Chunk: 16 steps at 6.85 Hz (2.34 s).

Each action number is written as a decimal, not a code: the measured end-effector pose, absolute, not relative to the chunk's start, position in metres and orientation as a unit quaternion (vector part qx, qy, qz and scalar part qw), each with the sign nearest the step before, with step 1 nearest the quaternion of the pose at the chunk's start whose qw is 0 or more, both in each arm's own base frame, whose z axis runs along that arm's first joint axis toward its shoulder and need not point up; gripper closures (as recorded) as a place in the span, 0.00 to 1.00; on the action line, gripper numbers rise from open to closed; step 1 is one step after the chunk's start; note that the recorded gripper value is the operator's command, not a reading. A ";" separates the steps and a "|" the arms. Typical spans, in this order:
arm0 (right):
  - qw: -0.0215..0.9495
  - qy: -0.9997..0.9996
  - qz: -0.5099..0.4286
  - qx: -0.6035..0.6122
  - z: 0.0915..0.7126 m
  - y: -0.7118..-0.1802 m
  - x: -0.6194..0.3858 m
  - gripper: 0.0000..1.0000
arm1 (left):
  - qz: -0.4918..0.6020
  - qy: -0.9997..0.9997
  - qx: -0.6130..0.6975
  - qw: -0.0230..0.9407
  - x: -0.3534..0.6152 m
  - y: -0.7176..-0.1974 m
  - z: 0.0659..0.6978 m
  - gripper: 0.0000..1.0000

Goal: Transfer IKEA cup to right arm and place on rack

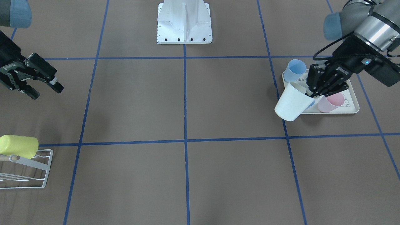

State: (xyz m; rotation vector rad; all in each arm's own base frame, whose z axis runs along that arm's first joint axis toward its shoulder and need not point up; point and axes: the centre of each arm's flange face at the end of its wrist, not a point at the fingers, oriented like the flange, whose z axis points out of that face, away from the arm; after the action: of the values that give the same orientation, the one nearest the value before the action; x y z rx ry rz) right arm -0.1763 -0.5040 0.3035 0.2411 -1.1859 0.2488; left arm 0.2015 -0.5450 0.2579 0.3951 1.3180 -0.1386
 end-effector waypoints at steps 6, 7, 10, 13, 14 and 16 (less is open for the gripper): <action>0.720 -0.663 0.197 0.056 0.262 -0.480 -0.194 0.02 | -0.135 0.713 0.125 0.676 0.298 -0.511 0.136 1.00; 0.708 -0.674 0.205 0.046 0.252 -0.479 -0.197 0.02 | -0.155 0.743 0.122 0.639 0.313 -0.497 0.127 1.00; 0.662 -0.706 0.250 0.017 0.209 -0.479 -0.203 0.02 | -0.184 0.821 0.097 0.532 0.329 -0.474 0.122 1.00; 0.571 -0.761 0.308 -0.006 0.194 -0.472 -0.217 0.02 | -0.210 0.872 0.087 0.433 0.358 -0.455 0.133 1.00; 0.537 -0.779 0.324 -0.018 0.190 -0.464 -0.231 0.02 | -0.214 0.881 0.085 0.414 0.362 -0.452 0.133 1.00; 0.471 -0.813 0.340 -0.041 0.181 -0.442 -0.261 0.02 | -0.212 0.895 0.073 0.385 0.370 -0.456 0.140 1.00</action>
State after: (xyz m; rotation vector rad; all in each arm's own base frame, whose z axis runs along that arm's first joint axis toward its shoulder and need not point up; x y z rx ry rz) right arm -0.2613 -0.4416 0.1808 -0.0994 -1.9907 0.8315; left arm 0.3703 -0.4559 0.1399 0.1854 2.2797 -0.5403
